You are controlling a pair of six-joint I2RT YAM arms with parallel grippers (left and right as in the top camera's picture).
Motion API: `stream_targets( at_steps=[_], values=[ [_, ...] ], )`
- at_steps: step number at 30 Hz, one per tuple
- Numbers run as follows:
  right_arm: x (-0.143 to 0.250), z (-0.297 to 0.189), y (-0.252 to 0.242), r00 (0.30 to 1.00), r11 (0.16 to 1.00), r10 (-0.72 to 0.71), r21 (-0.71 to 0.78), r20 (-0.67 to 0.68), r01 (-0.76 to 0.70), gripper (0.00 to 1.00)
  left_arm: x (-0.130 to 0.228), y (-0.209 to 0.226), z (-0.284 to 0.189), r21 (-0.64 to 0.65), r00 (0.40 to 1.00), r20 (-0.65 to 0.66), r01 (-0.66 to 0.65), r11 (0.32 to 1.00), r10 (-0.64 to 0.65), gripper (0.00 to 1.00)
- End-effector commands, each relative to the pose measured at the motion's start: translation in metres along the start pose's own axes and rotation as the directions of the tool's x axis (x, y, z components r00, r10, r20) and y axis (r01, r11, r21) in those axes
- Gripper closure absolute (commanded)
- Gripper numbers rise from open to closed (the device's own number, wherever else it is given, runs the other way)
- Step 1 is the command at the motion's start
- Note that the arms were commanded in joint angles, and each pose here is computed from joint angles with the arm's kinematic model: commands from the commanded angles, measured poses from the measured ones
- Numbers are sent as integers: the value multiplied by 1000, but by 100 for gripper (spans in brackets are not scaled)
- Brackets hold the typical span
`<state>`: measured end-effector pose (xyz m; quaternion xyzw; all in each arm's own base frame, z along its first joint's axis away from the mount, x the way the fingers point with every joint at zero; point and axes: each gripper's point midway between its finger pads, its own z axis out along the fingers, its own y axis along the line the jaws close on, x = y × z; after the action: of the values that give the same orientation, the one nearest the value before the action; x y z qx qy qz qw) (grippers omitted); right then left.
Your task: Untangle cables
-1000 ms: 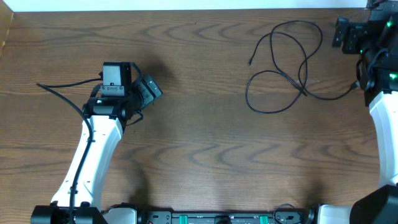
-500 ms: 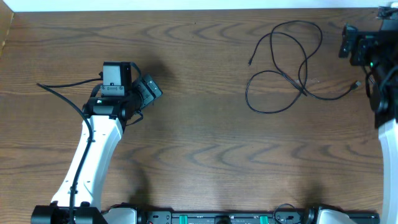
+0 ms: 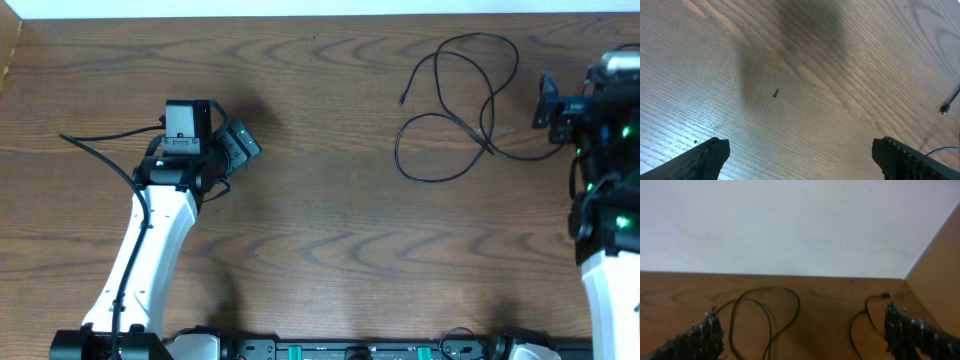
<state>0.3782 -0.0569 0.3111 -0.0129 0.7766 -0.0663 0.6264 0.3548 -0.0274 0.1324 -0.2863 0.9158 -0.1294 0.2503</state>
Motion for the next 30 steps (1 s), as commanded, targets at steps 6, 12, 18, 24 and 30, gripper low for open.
stream_targets(
  at_steps=[6, 12, 18, 24, 30],
  values=[
    [-42, -76, 6, 976, 999, -51, 23, 210, 47, 1, -4, -2, -4, 6, 1000, 15, -2, 1000, 2, 2],
    [-81, -141, 7, 919, 997, -76, 58, 387, 59, 1, -4, -2, -4, 6, 1000, 15, -2, 1000, 2, 2],
    [-99, -203, 15, 851, 995, -92, 68, 518, 66, 1, -4, -2, -4, 6, 1000, 15, -2, 1000, 2, 2],
    [-96, -251, 28, 811, 997, -78, 25, 580, 79, 1, -4, -2, -4, 6, 1000, 14, -2, 1000, 2, 2],
    [-92, -286, 25, 786, 998, -66, 35, 615, 57, 1, -4, -2, -4, 6, 1000, 14, -2, 1000, 2, 2]
  ],
)
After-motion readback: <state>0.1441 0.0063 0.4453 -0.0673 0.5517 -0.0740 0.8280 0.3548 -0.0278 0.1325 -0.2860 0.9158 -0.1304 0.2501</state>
